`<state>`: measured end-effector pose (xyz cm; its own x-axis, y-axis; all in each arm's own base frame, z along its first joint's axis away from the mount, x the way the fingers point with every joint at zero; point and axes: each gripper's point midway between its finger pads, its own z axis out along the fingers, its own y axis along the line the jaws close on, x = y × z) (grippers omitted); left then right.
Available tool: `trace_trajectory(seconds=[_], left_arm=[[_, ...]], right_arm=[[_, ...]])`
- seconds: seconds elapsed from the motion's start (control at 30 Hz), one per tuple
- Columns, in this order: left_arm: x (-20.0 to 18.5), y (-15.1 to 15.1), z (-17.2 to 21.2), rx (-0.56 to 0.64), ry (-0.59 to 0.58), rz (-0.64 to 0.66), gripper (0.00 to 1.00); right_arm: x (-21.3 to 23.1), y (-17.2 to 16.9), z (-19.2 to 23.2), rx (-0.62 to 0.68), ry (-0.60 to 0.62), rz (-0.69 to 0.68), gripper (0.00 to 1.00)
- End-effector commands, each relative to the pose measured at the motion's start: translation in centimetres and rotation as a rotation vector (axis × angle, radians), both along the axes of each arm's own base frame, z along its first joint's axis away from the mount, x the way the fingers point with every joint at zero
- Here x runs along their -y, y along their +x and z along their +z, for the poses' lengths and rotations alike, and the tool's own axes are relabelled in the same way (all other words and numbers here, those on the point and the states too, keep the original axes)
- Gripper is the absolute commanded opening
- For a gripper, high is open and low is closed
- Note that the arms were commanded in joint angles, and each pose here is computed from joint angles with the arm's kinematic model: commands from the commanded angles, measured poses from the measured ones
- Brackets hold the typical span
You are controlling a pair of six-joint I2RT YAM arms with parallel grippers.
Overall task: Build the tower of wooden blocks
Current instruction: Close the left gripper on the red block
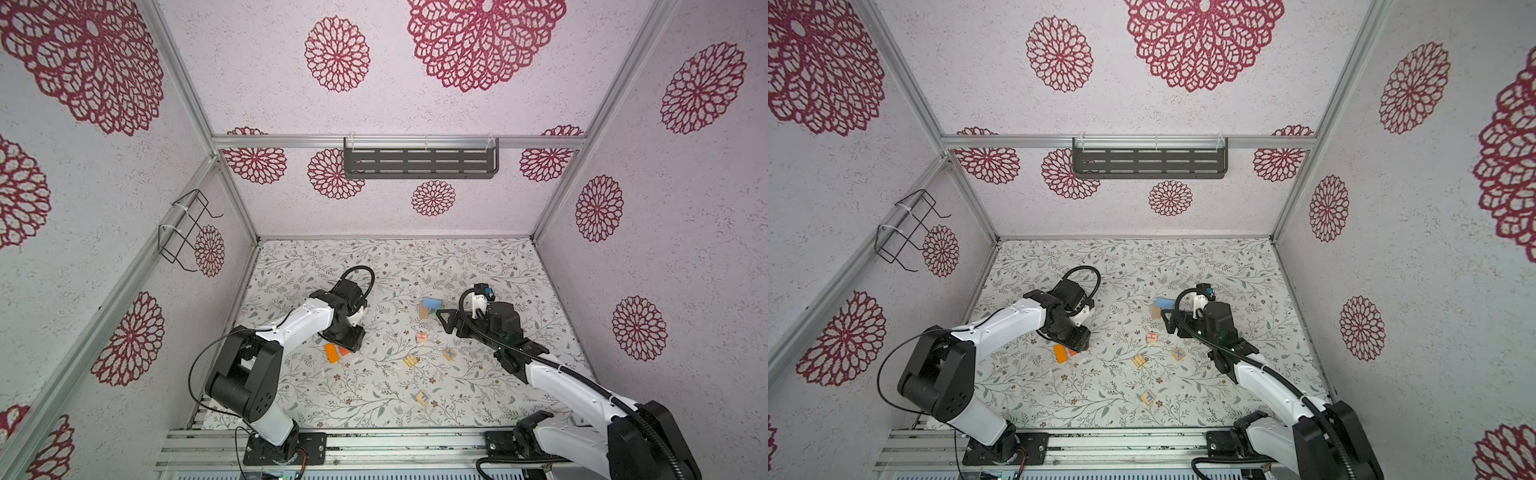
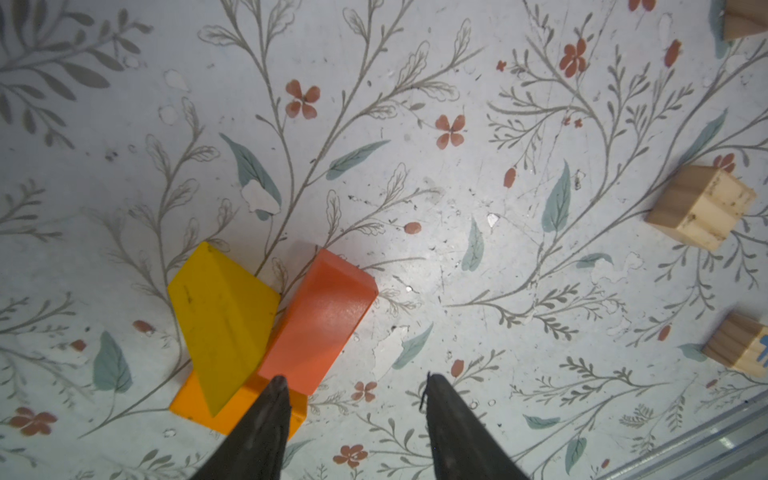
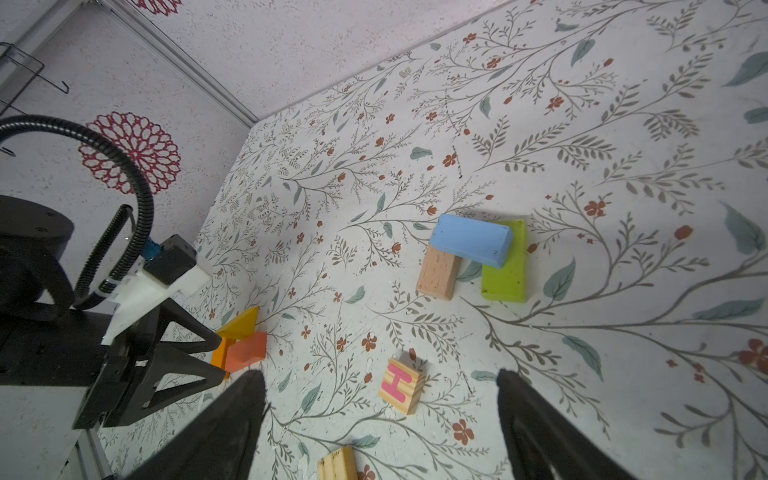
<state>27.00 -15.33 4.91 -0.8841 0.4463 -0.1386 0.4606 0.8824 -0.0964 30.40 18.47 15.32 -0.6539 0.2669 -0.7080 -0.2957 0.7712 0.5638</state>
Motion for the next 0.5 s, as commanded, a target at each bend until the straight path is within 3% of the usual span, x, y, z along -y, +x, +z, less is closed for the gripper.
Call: trace_trajectory(seconds=[0.0, 0.2, 0.47], left_arm=[[-0.4, 1.1, -0.6, 0.027, 0.025, -0.022, 0.57], [-1.0, 1.5, -0.9, 0.023, 0.039, -0.018, 0.68], [-1.5, 1.7, -2.1, 0.018, 0.078, -0.02, 0.69]], right_arm=[[0.0, 0.0, 1.4, 0.036, 0.041, 0.004, 0.9], [-0.2, -0.4, 2.0, 0.056, 0.071, 0.019, 0.91], [-0.1, -0.7, 2.3, 0.065, 0.077, 0.022, 0.91]])
